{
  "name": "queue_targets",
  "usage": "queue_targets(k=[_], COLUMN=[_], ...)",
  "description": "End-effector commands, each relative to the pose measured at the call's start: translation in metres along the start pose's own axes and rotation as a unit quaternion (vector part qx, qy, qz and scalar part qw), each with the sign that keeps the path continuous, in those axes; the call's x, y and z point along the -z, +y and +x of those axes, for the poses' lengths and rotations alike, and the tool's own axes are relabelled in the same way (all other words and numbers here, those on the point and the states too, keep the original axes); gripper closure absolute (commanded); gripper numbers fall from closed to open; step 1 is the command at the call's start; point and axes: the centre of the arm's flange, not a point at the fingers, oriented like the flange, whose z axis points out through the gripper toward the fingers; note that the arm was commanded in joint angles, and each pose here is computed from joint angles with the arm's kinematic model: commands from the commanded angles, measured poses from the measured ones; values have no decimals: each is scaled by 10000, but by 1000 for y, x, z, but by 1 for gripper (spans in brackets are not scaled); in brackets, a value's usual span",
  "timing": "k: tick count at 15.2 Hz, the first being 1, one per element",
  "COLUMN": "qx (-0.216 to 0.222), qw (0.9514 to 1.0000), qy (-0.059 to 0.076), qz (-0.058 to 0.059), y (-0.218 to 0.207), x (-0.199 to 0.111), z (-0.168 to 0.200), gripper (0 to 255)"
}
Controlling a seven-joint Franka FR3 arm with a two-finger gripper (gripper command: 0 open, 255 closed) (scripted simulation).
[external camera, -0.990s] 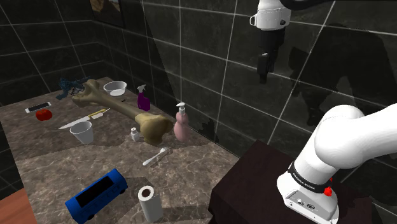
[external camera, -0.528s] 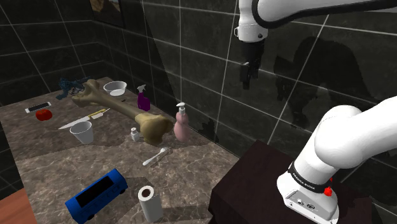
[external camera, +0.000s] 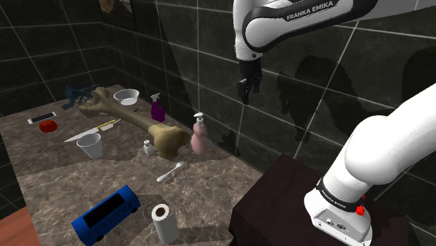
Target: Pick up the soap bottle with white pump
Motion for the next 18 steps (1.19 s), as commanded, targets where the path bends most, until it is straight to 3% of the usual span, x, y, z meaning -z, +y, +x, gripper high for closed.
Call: queue_targets(k=[1,18], qx=[-13,-123], qw=[10000,9997], qy=[17,127], qz=[-17,-185], y=[0,-4], x=[-16,-118], z=[25,221], gripper=[0,0])
